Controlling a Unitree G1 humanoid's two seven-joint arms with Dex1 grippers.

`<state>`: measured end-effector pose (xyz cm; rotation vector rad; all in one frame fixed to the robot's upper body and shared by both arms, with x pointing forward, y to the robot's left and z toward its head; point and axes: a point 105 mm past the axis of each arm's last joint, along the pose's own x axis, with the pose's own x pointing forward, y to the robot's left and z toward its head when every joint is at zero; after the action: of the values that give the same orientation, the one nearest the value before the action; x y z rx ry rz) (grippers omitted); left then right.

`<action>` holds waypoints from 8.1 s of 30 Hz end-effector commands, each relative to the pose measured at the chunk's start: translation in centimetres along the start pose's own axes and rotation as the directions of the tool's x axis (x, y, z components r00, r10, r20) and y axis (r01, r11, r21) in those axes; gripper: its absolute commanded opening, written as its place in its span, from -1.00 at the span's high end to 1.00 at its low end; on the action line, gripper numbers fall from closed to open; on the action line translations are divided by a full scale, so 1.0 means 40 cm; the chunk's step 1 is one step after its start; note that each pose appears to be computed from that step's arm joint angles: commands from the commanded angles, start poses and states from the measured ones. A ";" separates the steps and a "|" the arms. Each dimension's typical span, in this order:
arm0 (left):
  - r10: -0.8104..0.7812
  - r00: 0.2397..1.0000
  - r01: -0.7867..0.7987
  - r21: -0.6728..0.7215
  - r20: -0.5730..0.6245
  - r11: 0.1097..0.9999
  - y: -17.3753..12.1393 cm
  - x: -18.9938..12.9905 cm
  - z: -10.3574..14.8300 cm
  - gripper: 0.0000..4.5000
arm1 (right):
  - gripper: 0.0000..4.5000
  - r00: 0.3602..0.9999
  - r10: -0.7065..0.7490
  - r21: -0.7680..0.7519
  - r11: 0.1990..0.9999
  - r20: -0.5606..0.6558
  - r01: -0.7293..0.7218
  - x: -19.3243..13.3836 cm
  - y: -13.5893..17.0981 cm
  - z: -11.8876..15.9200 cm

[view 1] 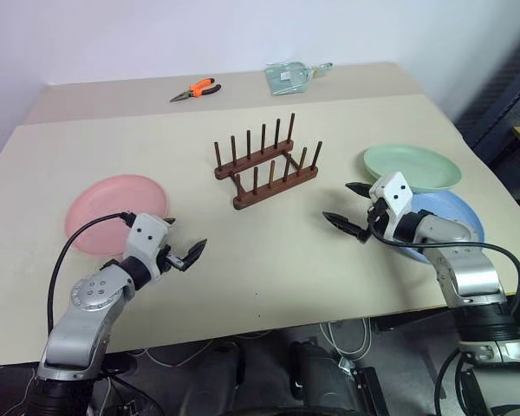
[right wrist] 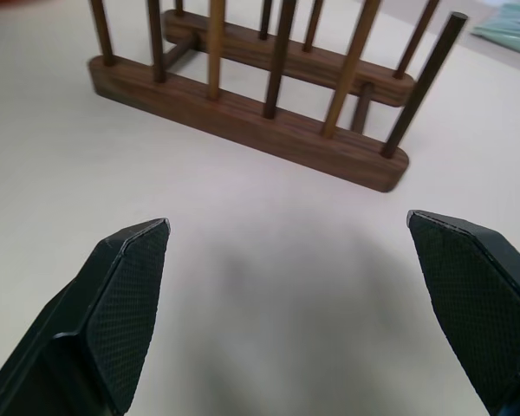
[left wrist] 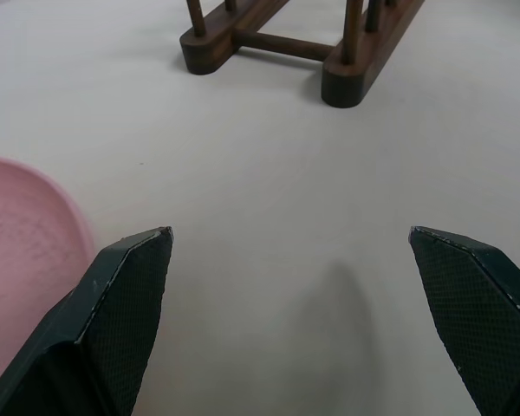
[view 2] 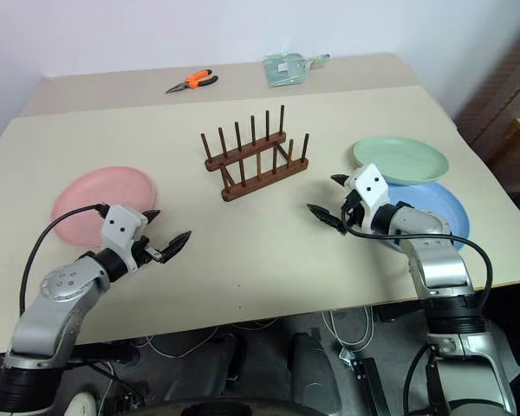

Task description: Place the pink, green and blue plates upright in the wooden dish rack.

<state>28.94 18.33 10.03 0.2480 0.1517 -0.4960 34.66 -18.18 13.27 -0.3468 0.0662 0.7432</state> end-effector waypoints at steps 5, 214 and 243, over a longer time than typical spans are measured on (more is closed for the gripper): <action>0.006 0.999 -0.007 0.028 0.034 1.000 -0.017 0.014 0.018 -0.99 | -1.00 0.998 0.005 -0.048 0.999 0.064 -0.002 0.038 -0.004 0.044; -0.380 0.882 0.361 0.118 0.279 0.925 -0.187 0.074 0.254 -0.62 | -0.15 0.892 -0.382 -0.660 0.739 -0.243 0.137 -0.143 -0.221 -0.014; -0.053 0.956 0.014 0.133 0.288 0.991 0.001 0.066 0.198 -0.62 | 0.95 0.645 -0.018 0.074 0.995 0.764 -0.060 -0.187 0.013 0.579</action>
<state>31.94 14.30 16.24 0.2762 -0.1174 -0.6024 30.02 -17.25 35.35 -0.0135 -0.6955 0.6799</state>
